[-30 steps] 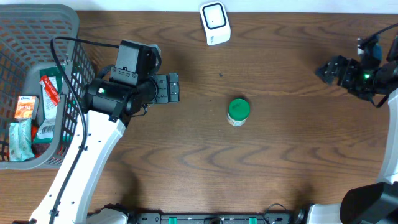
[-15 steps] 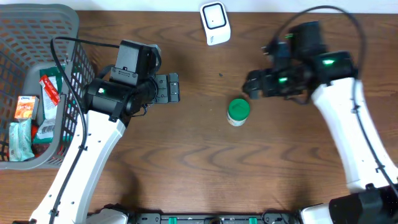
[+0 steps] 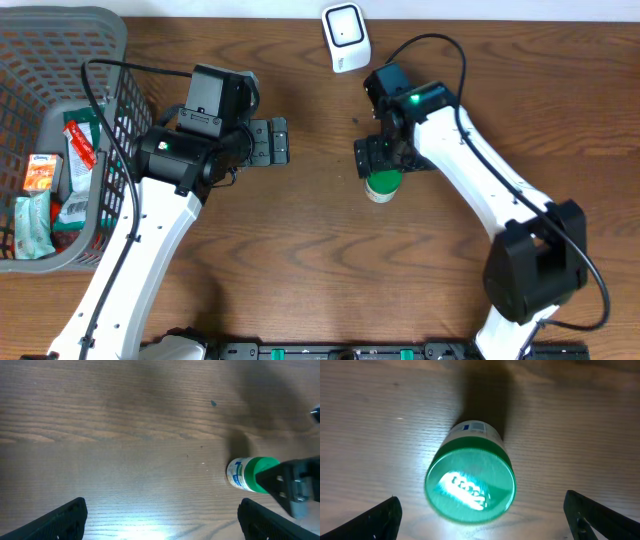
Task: Scan the item barcode
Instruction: 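Move the right gripper over the jar's green lid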
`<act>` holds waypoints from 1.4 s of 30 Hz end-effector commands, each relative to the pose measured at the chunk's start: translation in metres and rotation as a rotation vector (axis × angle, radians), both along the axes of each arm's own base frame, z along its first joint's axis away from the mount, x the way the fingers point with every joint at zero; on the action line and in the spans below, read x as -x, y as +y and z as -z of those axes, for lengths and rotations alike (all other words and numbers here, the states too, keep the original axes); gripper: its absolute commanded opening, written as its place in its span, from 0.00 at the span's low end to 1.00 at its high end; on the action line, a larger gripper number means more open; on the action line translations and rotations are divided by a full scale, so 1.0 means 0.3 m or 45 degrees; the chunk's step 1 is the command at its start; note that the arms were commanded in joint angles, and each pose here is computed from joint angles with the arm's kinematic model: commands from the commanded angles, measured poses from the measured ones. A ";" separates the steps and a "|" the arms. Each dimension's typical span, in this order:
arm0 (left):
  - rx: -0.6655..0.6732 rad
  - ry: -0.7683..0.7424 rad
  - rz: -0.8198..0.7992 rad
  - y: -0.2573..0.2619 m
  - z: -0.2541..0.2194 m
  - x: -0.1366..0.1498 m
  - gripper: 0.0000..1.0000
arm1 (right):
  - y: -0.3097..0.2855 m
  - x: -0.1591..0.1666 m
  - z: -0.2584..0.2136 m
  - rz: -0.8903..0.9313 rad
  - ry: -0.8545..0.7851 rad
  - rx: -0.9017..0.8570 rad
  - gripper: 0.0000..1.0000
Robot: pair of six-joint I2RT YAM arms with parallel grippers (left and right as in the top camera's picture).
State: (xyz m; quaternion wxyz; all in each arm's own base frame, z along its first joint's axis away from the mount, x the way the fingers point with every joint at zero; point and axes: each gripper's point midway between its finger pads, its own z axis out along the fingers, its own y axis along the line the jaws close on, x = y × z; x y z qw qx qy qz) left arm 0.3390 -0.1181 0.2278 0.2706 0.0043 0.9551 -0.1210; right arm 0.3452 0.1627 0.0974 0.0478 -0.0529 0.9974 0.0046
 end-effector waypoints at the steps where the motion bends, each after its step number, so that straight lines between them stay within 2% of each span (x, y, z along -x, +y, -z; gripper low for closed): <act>1: 0.002 -0.025 -0.011 0.008 -0.026 -0.003 0.96 | 0.005 -0.014 0.032 0.027 0.012 0.022 0.99; 7: 0.002 -0.025 -0.011 0.008 -0.026 -0.003 0.96 | 0.010 -0.020 0.080 0.026 0.041 0.032 0.99; 12: 0.002 -0.025 -0.011 0.008 -0.026 -0.003 0.96 | 0.018 -0.010 0.089 0.023 0.067 0.017 0.80; 19: 0.002 -0.025 -0.011 0.008 -0.026 -0.003 0.96 | 0.011 0.007 0.089 0.005 0.093 0.029 0.62; 23: 0.002 -0.025 -0.011 0.008 -0.026 -0.003 0.96 | 0.010 0.006 0.089 -0.112 0.092 0.036 0.59; 27: 0.002 -0.025 -0.011 0.008 -0.026 -0.003 0.96 | 0.005 0.005 0.089 -0.354 0.090 0.061 0.59; 32: 0.002 -0.025 -0.011 0.008 -0.026 -0.003 0.96 | -0.050 -0.021 0.084 -0.582 0.060 0.210 0.64; 36: 0.002 -0.025 -0.011 0.008 -0.026 -0.003 0.96 | -0.080 -0.043 0.075 -0.594 0.031 0.291 0.73; 40: 0.002 -0.025 -0.011 0.008 -0.026 -0.003 0.96 | -0.044 -0.052 0.042 -0.595 0.015 0.221 0.87; 42: 0.002 -0.025 -0.011 0.008 -0.026 -0.003 0.96 | -0.036 -0.057 0.013 -0.526 0.006 0.200 0.93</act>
